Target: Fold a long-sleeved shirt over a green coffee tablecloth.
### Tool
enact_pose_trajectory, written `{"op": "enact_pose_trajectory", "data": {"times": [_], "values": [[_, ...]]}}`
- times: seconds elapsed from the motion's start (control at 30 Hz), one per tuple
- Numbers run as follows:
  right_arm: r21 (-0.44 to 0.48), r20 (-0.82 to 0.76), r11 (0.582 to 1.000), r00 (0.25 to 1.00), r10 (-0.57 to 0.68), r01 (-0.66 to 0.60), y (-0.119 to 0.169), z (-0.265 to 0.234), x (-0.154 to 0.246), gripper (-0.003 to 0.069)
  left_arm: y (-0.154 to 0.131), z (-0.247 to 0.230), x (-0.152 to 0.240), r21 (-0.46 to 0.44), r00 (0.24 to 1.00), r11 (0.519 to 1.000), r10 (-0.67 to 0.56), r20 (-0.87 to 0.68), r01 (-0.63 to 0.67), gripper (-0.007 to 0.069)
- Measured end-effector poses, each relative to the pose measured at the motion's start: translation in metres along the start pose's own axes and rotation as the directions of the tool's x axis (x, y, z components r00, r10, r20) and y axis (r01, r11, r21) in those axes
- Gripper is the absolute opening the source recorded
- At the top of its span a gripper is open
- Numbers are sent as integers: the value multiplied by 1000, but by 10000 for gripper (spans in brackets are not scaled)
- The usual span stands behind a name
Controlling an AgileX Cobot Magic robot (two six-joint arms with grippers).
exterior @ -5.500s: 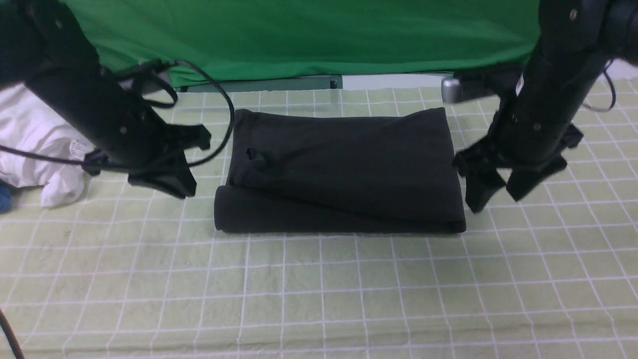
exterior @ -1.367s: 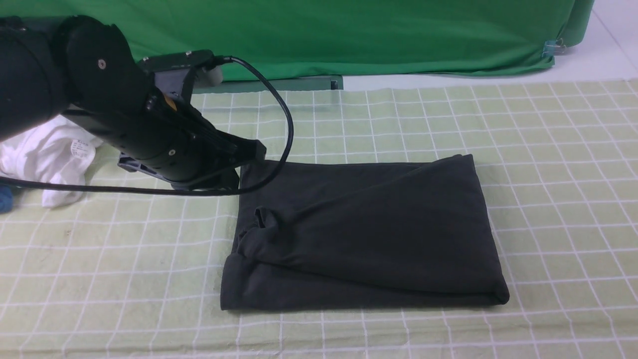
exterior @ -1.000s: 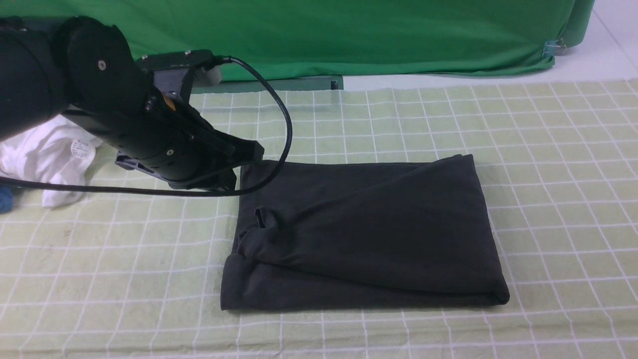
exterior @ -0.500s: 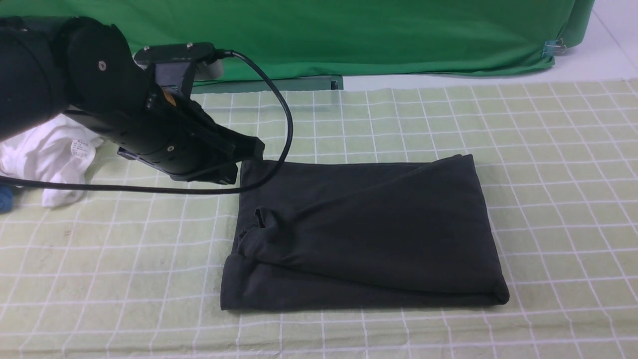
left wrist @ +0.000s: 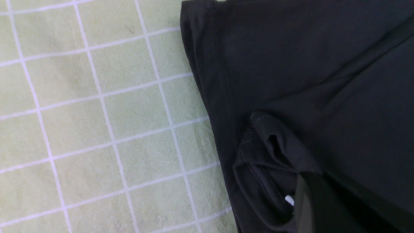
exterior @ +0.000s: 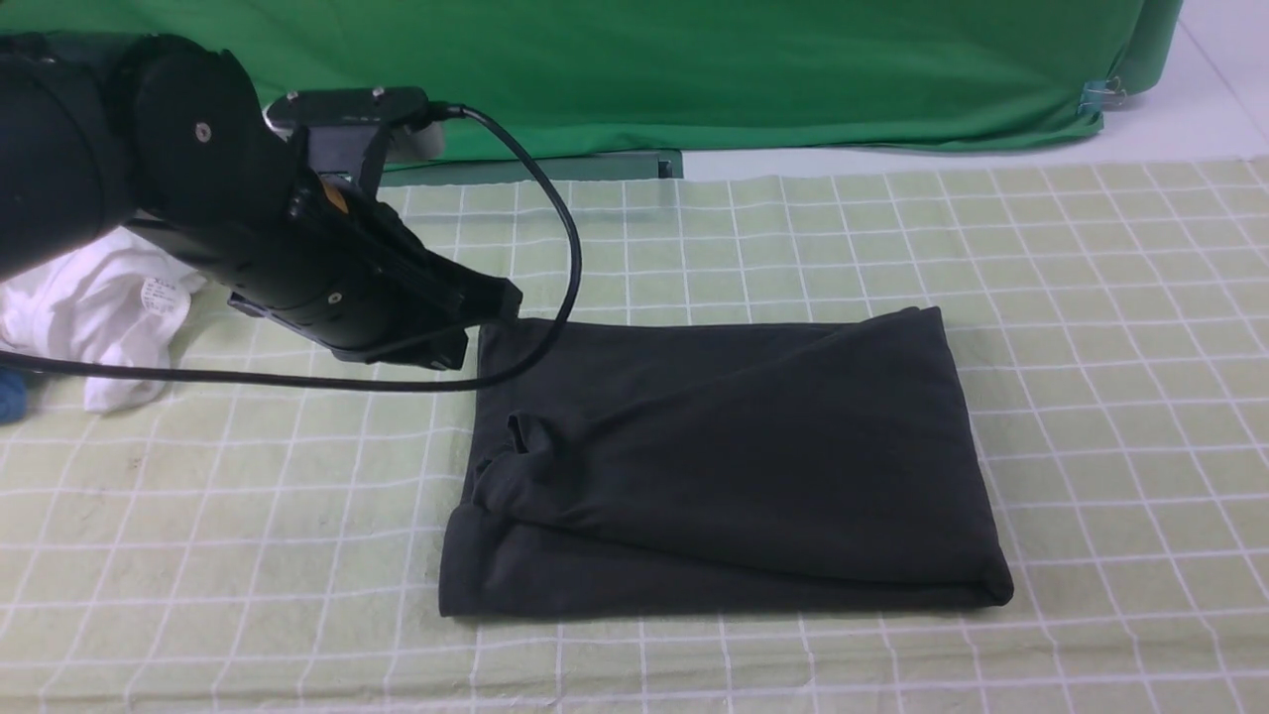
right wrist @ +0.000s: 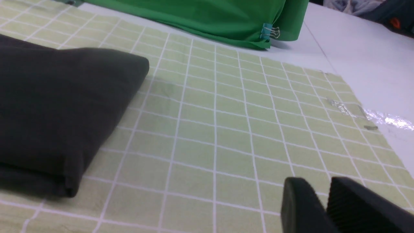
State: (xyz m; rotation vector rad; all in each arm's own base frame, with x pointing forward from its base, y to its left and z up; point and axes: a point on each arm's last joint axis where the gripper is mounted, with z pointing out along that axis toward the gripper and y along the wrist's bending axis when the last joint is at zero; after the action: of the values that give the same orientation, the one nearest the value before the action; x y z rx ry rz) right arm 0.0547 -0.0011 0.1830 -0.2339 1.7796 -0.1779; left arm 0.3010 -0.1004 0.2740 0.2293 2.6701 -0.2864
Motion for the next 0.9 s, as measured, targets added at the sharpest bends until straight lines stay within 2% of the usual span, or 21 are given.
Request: {"op": "enact_pose_trajectory", "data": {"times": [0.17, 0.33, 0.57, 0.67, 0.9], "values": [[0, -2, 1000, 1000, 0, 0, 0, 0, 0, 161, -1, -10, 4, 3, 997, 999, 43, -67, -43, 14], [0, -2, 1000, 1000, 0, 0, 0, 0, 0, 174, -5, -35, 3, 12, 997, 998, 65, -52, -65, 14], [-7, -1, 1000, 1000, 0, 0, 0, 0, 0, 194, -9, -97, 17, 10, 991, 992, 123, 60, -124, 14], [-49, 11, 999, 1000, -10, 11, 3, 0, -1, 198, -8, -124, 28, -19, 983, 989, 149, 107, -148, 14], [-86, 21, 996, 1000, -18, 19, 5, 0, -1, 218, -7, -158, 43, -51, 964, 985, 173, 202, -166, 14]]}}
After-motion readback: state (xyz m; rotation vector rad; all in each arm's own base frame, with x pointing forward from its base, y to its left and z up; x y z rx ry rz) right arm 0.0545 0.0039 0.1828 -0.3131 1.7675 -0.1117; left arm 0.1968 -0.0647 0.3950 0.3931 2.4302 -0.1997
